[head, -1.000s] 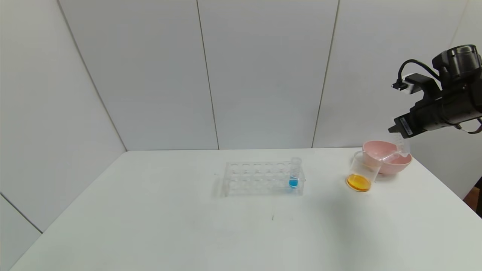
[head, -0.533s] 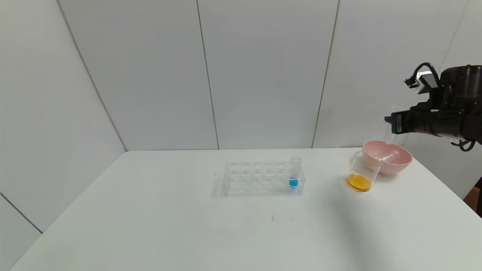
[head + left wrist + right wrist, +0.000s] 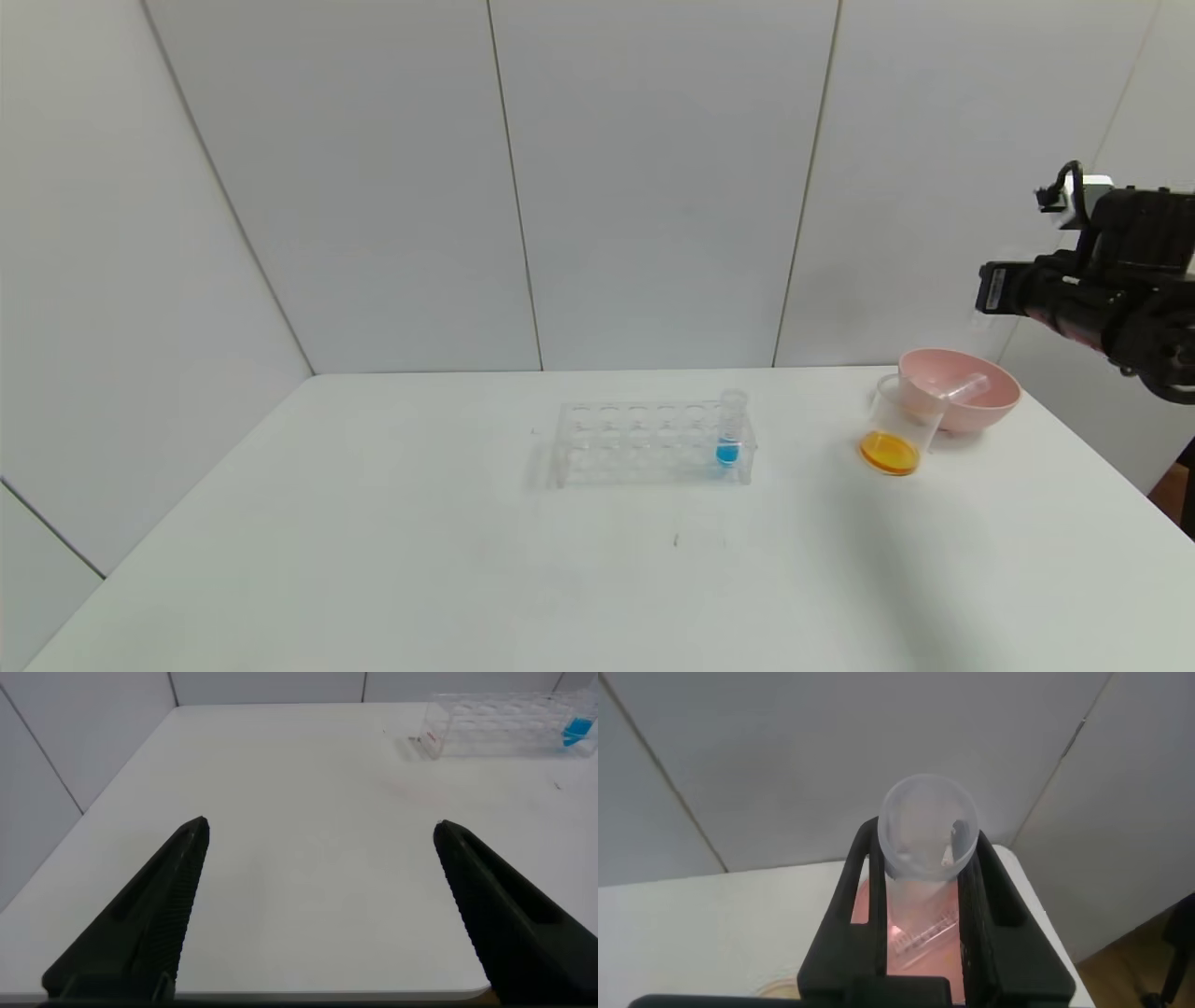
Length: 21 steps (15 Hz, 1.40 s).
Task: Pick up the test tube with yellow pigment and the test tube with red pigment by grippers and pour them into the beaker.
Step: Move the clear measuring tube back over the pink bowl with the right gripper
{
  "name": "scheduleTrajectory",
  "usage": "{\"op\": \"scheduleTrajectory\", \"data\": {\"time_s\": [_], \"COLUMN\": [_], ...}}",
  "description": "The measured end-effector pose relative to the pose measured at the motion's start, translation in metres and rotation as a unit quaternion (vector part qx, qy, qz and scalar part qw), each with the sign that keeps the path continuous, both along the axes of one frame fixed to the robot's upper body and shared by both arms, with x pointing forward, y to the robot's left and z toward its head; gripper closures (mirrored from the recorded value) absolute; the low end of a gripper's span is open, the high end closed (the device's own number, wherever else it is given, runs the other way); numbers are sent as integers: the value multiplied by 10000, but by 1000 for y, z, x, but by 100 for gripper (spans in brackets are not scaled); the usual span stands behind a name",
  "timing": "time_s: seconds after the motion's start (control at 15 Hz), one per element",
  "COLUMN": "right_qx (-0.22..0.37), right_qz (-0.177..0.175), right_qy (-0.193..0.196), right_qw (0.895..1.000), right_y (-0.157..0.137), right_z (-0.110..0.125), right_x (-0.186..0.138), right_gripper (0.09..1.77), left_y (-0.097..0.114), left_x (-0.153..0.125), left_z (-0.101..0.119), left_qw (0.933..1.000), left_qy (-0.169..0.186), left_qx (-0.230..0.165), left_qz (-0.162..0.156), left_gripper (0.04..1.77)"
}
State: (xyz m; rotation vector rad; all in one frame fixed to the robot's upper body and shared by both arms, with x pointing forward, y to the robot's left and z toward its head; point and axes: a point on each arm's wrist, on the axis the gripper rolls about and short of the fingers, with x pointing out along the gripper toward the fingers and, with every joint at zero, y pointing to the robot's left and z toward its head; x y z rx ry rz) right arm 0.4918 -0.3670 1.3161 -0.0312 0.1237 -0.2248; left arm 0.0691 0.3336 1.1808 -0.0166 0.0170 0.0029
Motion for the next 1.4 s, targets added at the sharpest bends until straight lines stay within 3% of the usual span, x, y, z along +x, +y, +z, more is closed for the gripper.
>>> {"op": "scheduleTrajectory", "data": {"time_s": [0.27, 0.6, 0.73, 1.27, 1.4], "right_qx": [102, 270, 254, 262, 272], "right_qz": [-251, -362, -388, -387, -337], "right_qy": [342, 648, 470, 517, 522], "right_qw": [9990, 9969, 9978, 9976, 9977], "right_y": [-12, -22, -27, -31, -31], "right_z": [-41, -75, -82, -94, -94], "right_x": [9, 20, 27, 34, 34], "right_gripper": [136, 136, 136, 136, 112], "left_y": [0, 0, 0, 0, 0], "left_x": [0, 0, 0, 0, 0], "left_z": [0, 0, 0, 0, 0], "left_qw": [10000, 10000, 10000, 10000, 10000], "left_qy": [0, 0, 0, 0, 0], "left_qx": [0, 2, 0, 0, 0], "left_qz": [-2, 0, 0, 0, 0], "left_gripper": [9, 9, 9, 9, 9]}}
